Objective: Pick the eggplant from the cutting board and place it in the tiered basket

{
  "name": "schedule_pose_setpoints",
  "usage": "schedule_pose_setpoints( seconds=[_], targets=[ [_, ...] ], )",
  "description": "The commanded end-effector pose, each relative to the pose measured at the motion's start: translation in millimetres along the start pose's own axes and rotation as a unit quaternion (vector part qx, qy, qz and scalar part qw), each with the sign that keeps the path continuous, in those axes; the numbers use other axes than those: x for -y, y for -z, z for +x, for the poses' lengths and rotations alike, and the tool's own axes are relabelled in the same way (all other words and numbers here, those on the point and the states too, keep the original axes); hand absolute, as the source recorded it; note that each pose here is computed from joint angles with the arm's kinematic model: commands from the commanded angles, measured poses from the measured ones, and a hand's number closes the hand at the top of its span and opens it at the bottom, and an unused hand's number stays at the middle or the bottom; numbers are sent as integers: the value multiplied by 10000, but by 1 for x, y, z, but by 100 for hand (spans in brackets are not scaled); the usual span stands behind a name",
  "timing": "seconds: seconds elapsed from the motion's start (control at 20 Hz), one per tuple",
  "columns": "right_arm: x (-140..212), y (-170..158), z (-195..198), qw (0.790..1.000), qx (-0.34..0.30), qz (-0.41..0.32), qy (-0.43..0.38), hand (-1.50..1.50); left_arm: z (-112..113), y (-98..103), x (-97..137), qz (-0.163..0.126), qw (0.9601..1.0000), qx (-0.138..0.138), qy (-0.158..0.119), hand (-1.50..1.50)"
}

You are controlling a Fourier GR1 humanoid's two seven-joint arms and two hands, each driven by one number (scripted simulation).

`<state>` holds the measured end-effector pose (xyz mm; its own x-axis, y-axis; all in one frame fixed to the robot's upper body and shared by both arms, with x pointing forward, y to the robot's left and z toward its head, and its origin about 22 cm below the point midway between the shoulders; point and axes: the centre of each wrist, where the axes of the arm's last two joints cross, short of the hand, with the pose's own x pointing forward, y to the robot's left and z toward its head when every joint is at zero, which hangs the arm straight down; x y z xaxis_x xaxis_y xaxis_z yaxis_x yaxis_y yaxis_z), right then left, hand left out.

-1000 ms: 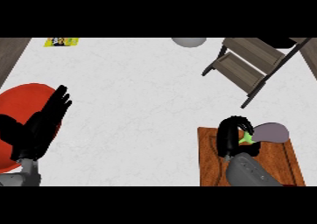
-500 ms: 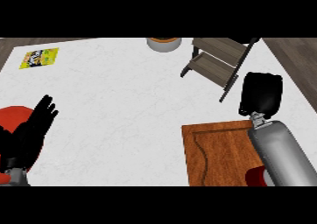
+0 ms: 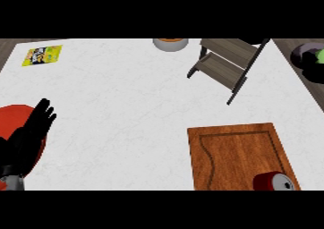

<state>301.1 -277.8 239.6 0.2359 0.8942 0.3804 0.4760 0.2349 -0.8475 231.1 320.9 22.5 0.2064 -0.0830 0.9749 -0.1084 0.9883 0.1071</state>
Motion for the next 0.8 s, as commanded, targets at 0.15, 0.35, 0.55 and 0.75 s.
schedule_pose_setpoints(
  seconds=[0.15, 0.35, 0.55, 0.75],
  targets=[
    [115, 1, -33, 9957, 308, 106, 867, 150, 17, 3, 20, -366, 9991, 227, 22, 0],
    [133, 14, -14, 9942, 195, 351, 994, 150, 35, 18, 19, -595, 9976, 314, 152, 0],
    [149, 25, 21, 9956, 96, 357, 865, 150, 16, 11, 31, -586, 9980, 225, 93, 0],
    [140, 56, 58, 9941, -8, 467, 982, 150, 22, 22, 33, -637, 9973, 324, 187, 0]
  ],
)
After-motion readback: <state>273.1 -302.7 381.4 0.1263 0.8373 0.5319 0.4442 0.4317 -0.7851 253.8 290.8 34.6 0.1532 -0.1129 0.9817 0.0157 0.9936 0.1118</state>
